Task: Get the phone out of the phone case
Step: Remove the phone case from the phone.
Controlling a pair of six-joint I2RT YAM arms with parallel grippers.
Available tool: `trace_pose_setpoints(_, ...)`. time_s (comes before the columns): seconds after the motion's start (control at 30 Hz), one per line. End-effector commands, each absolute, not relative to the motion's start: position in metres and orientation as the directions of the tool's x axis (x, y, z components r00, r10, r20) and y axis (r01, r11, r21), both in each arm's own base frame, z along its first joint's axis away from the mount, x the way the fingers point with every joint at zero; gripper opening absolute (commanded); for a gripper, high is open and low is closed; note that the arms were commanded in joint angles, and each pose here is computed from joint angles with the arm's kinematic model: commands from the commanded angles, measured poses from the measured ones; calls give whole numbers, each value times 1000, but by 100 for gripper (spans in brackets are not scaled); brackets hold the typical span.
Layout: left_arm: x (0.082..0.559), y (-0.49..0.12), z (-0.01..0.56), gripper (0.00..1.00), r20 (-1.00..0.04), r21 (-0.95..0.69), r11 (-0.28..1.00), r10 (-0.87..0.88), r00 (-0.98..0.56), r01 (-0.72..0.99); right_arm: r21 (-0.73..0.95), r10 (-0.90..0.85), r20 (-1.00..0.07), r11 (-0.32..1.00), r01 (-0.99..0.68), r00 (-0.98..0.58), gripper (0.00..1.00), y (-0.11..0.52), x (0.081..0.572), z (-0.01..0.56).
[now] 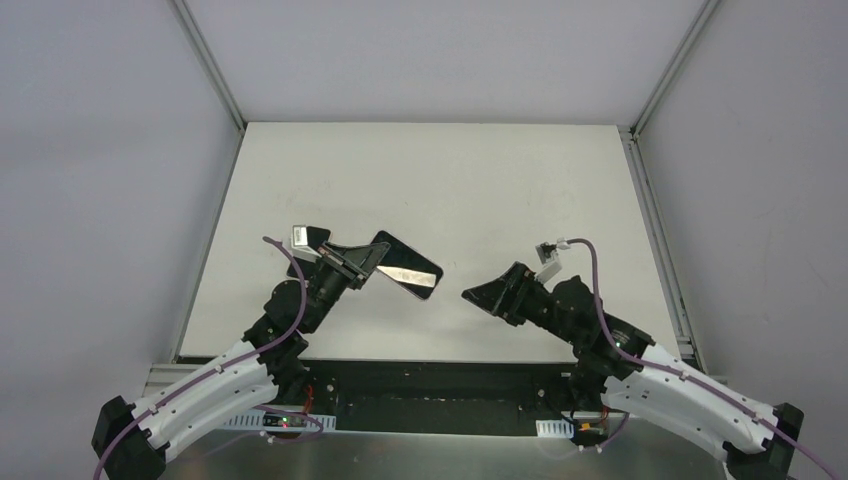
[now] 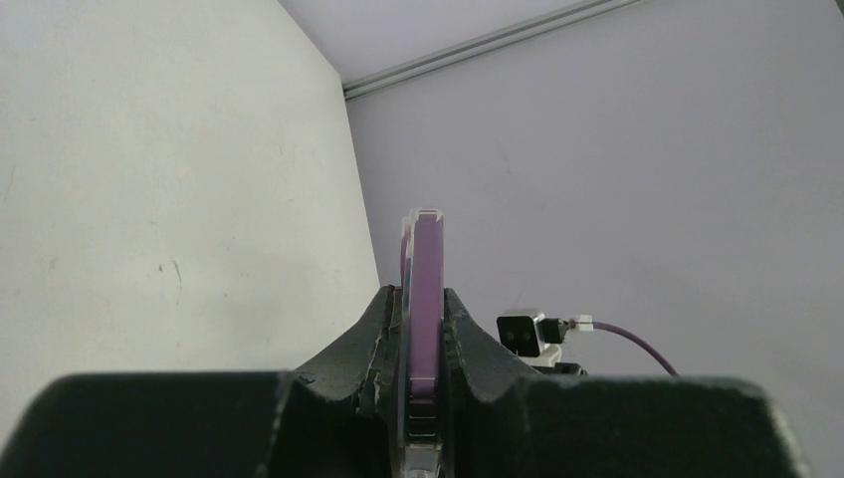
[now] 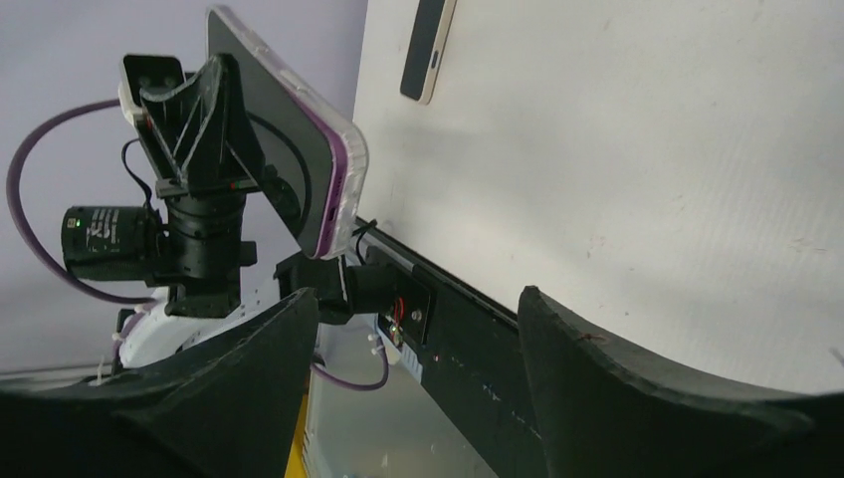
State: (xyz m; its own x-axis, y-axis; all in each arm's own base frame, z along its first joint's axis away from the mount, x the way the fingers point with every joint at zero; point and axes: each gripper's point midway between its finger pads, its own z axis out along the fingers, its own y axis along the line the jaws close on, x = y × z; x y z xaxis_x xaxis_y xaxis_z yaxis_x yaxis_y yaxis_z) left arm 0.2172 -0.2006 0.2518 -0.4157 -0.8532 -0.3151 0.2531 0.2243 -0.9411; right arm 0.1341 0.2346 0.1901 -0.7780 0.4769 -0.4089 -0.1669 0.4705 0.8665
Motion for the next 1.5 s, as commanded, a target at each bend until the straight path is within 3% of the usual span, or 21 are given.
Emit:
trace_pose_setpoints(0.0,213,-198,293,0,-244,-940,112,-882,-403,324,903,441,-371,377,-206,-817,74,261,123,221)
trace_pose_setpoints(0.4,202,-200,308,0,-240,-928,73,-868,-435,366,958,570,-264,249,-143,-778,59,277,140,228)
trace_pose_setpoints(0.73,192,-207,320,0,-248,-916,41,-839,-484,398,940,610,-317,303,-156,-726,48,264,149,233)
trace_pose_setpoints(1.13,190,-208,322,0,-250,-915,37,-833,-494,402,932,570,-332,319,-169,-752,41,272,145,236)
trace_pose_setpoints(1.47,191,-207,321,0,-250,-915,40,-837,-486,402,934,563,-333,310,-179,-757,43,270,142,237)
